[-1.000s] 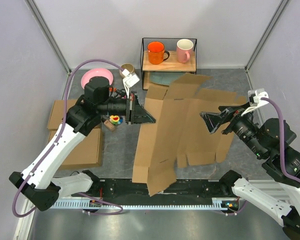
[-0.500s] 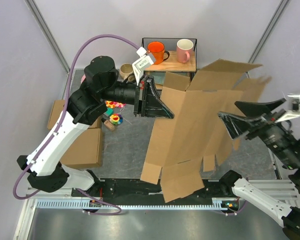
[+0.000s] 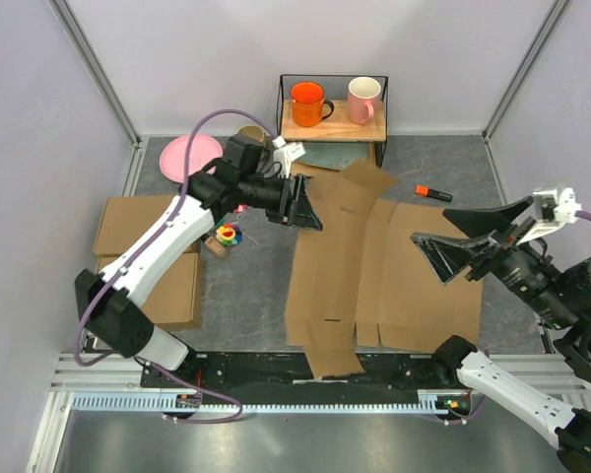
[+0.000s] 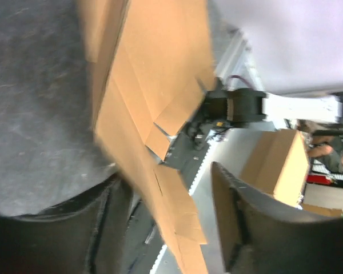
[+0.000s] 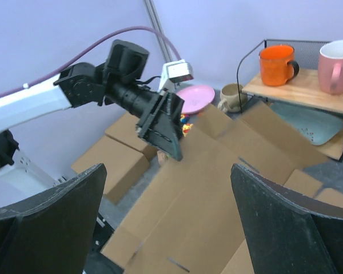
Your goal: Fold the paper box
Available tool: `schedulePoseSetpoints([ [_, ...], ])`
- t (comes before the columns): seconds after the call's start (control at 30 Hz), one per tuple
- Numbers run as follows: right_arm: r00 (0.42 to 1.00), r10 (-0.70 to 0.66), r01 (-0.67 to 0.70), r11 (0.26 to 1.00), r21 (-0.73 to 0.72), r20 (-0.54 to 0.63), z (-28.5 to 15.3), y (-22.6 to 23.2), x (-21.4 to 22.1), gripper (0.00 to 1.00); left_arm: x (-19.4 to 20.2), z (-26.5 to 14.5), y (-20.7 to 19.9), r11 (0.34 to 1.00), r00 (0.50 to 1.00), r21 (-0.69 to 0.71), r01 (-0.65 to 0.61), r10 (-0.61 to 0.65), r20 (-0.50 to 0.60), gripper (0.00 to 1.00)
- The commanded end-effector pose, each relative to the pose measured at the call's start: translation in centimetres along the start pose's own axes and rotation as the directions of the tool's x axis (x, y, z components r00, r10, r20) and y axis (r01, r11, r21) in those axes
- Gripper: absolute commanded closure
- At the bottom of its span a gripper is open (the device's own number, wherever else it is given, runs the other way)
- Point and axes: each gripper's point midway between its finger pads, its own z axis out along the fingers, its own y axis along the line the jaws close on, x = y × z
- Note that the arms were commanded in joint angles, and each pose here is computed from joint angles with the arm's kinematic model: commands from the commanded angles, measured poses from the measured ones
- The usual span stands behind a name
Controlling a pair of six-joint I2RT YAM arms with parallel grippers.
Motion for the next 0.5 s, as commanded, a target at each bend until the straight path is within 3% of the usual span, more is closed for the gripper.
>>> schedulePoseSetpoints([
  [0.0, 0.999, -0.031, 0.031, 1.0, -0.007, -0.018, 0.6, -0.3, 0.9, 0.02, -1.0, 1.7, 7.0, 0.969, 0.998, -0.241, -0.056, 0.059, 0.006, 0.28],
  [0.07, 0.999, -0.035, 0.035, 0.999, 0.002, -0.031, 0.8, -0.5, 1.3, 0.02, -2.7, 0.6, 9.5, 0.921, 0.995, -0.388, -0.035, 0.07, 0.076, 0.22],
  [0.13, 0.999, -0.034, 0.035, 0.999, 0.007, -0.042, 1.0, -0.7, 1.7, 0.02, -4.9, -1.6, 9.4, 0.885, 0.972, -0.466, 0.006, 0.104, 0.21, 0.1],
  [0.17, 0.998, -0.034, 0.035, 0.999, 0.01, -0.045, 1.0, -0.8, 1.9, 0.02, -4.5, -2.7, 11.4, 0.831, 0.959, -0.553, 0.062, 0.103, 0.262, 0.07],
  [0.2, 0.998, -0.031, 0.032, 0.999, 0.017, -0.052, 1.1, -1.0, 2.3, 0.02, -4.6, -3.3, 11.3, 0.824, 0.942, -0.554, 0.117, 0.085, 0.326, 0.01],
  [0.23, 0.998, -0.03, 0.032, 0.999, 0.032, -0.055, 1.3, -1.4, 2.7, 0.02, -5.8, -5.4, 9.1, 0.84, 0.892, -0.527, 0.128, 0.135, 0.432, 0.01],
  [0.27, 0.998, -0.023, 0.025, 0.999, 0.036, -0.051, 1.2, -1.5, 2.9, 0.02, -3.5, -5.7, 11.1, 0.806, 0.883, -0.557, 0.202, 0.096, 0.459, 0.01],
  [0.33, 0.998, -0.01, 0.013, 0.999, 0.052, -0.058, 1.7, -2.1, 3.9, 0.02, -2.6, -7.8, 9.3, 0.822, 0.791, -0.46, 0.335, 0.02, 0.612, 0.01],
  [0.37, 0.999, -0.001, 0.004, 0.999, 0.05, -0.051, 1.9, -2.1, 4.0, 0.02, 0.4, -7.3, 11.1, 0.789, 0.763, -0.432, 0.438, -0.072, 0.642, 0.0],
  [0.43, 0.997, 0.012, -0.008, 0.998, 0.055, -0.071, 2.4, -2.4, 5.2, 0.02, 2.8, -7.9, 9.4, 0.801, 0.708, -0.356, 0.482, -0.116, 0.697, 0.0],
  [0.47, 0.996, 0.024, -0.02, 0.999, 0.049, -0.083, 2.8, -2.4, 5.8, 0.02, 5.4, -7.6, 11.3, 0.747, 0.671, -0.362, 0.558, -0.148, 0.727, 0.0],
])
